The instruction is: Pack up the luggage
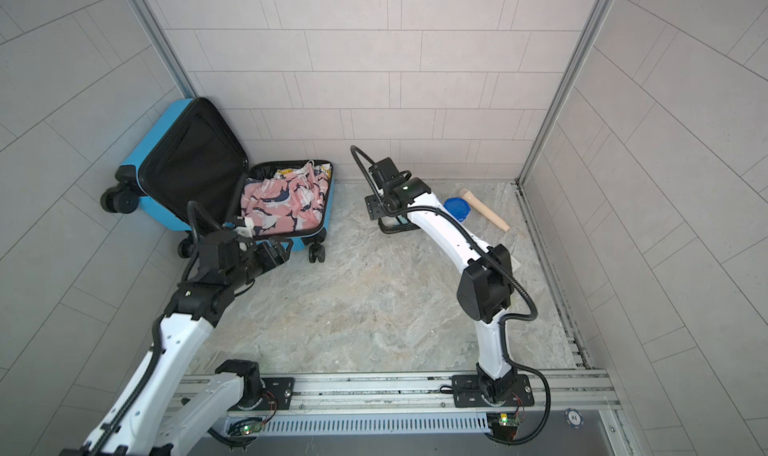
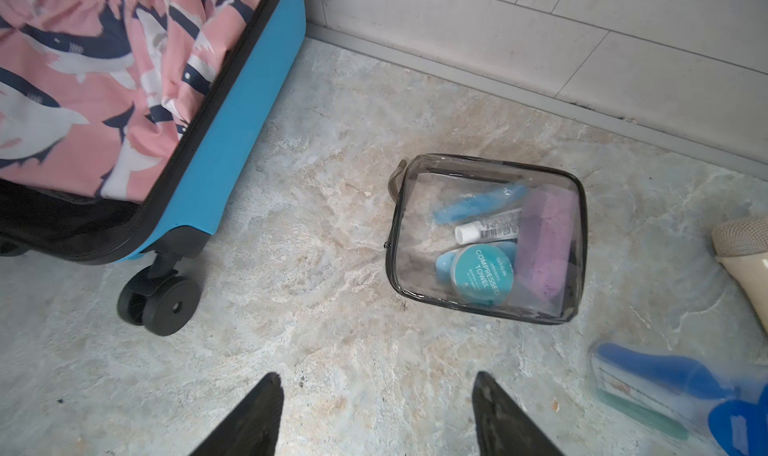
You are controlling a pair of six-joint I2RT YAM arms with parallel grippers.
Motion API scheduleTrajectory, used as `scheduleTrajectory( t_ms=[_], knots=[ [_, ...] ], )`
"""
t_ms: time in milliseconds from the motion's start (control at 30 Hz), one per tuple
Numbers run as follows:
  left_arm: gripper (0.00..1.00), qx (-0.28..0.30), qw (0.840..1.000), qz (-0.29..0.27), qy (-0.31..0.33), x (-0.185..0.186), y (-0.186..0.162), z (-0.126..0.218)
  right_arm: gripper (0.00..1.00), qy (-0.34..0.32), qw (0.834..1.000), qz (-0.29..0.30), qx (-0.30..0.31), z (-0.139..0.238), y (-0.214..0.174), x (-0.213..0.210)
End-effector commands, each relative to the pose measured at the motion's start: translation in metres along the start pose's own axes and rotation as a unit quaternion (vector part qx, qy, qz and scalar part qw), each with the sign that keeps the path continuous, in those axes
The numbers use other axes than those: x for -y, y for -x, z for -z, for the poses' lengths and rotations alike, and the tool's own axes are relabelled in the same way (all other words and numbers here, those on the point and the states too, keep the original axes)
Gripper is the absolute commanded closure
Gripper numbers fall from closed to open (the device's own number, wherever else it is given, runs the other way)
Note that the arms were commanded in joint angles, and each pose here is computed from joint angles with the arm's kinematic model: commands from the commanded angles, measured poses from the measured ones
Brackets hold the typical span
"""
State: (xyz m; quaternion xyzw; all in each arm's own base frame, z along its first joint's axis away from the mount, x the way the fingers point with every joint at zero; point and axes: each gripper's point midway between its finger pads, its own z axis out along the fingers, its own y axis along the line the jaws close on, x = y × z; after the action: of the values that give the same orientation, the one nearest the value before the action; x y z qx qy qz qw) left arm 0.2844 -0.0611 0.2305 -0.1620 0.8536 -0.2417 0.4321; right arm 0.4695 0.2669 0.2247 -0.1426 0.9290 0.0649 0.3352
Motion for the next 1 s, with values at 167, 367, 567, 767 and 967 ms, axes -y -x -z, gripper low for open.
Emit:
scheduleTrajectory(
  t_ms=[167, 367, 567, 767, 967],
  knots=[
    [0.09, -0.001, 1.000, 0.013, 0.015, -0.021, -0.029, 0.014, 0.34, -0.099, 0.992, 0.044, -0.072, -0.059, -0.018, 0.009],
    [0.09, -0.014, 0.998, 0.058, 0.005, -0.034, -0.058, 0.009, 0.44, -0.136, 0.986, 0.059, -0.083, -0.101, -0.031, 0.017],
    [0.11, -0.032, 0.995, 0.092, 0.002, -0.047, -0.084, 0.001, 0.42, -0.143, 0.985, 0.065, -0.078, -0.132, -0.038, 0.014],
    [0.12, -0.035, 0.994, 0.102, 0.000, -0.051, -0.092, 0.000, 0.47, -0.170, 0.981, 0.074, -0.056, -0.153, -0.037, 0.013],
    [0.12, -0.037, 0.994, 0.103, 0.001, -0.051, -0.093, -0.001, 0.51, -0.200, 0.977, 0.068, -0.040, -0.164, -0.033, 0.019]
  ],
)
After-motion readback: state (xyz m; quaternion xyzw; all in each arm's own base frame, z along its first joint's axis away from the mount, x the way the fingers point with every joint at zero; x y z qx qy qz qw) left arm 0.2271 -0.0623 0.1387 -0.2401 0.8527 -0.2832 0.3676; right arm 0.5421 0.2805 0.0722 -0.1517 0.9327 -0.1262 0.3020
